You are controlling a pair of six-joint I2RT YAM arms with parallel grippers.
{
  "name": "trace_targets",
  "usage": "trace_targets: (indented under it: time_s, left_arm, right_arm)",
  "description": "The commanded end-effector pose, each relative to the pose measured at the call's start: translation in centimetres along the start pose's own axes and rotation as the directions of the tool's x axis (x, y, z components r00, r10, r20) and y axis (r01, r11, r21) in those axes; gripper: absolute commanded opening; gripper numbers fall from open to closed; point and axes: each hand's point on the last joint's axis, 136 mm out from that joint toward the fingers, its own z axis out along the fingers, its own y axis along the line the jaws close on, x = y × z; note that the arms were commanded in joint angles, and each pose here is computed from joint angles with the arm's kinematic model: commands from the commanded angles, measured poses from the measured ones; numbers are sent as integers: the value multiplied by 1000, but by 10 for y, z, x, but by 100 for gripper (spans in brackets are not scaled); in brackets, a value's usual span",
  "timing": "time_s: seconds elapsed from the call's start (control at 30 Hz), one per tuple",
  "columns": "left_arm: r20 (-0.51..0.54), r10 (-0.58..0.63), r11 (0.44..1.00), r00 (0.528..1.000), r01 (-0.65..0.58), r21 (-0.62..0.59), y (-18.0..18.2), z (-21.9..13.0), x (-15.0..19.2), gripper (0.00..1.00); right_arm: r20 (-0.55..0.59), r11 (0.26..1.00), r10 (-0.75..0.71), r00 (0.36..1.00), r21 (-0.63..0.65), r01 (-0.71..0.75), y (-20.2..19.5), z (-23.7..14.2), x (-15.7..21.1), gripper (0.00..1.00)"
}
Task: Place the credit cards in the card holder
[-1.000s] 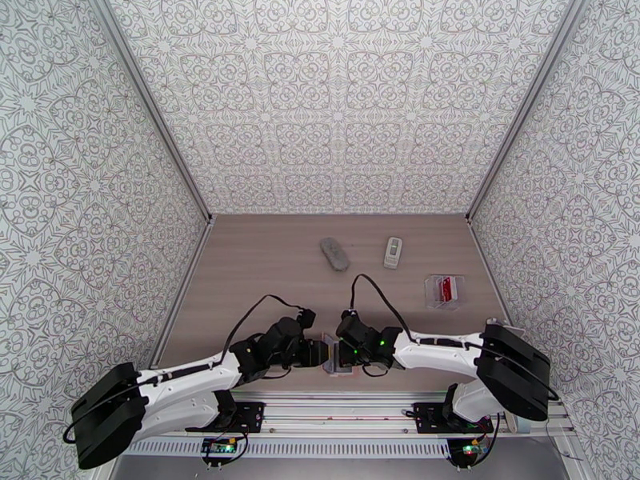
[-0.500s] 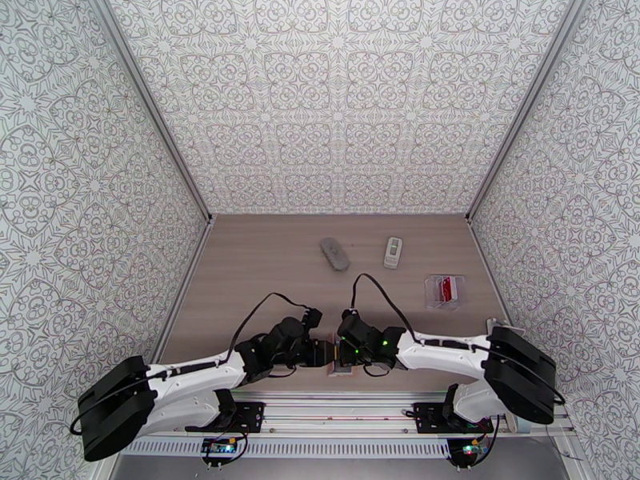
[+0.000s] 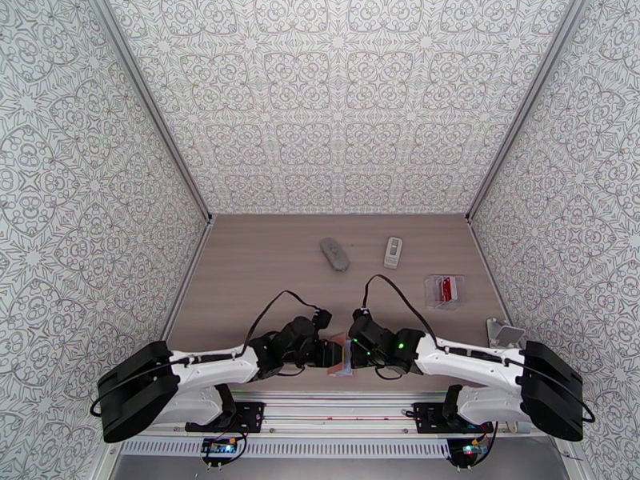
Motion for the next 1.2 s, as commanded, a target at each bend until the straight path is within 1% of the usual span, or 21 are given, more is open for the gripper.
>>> trace_targets:
  time_s: [0.0,0.13,0.27,0.37,0.47,0.6,0.83,1.0,1.17]
  left_arm:
    - [-7,28,1000,1000,-28,6,-9,7,-2,29]
    - [-14,27,1000,1000,-27,0,-7,13,-1,27]
    - [-32,31,999,999,-30,9,-10,17,2,27]
    - [-36,32,999,999,-31,15,-11,19,3,29]
    - [-35,38,999,999,-37,29,-15,17,2,32]
    - [-33,55,998,998,-54,26,-16,9,-3,34]
    - [-8,48,998,999,-48,40,-16,-9,-11,35]
    - [35,32,999,999,-33,24,-8,-26,-16,30]
    - [55,9,1000,998,-9,-2,3,-37,-14,22]
  right_arm:
    - [8,999,7,1000,43,-8,-15,-4,2,0]
    - [13,999,7,1000,36,-7,-15,-7,1,0]
    - [14,999,7,1000,36,-7,-14,-8,-1,0]
    - [12,999,9,1000,37,-9,-15,-7,-1,0]
    - [8,999,10,1000,41,-10,-16,-5,0,0]
    - [8,999,13,1000,43,-14,-17,-5,-1,0]
    - [13,999,17,1000,37,-17,-16,-4,-2,0]
    - [11,999,16,1000,35,-16,-15,-3,-2,0]
    - [16,999,15,1000,36,-15,-16,-3,-2,0]
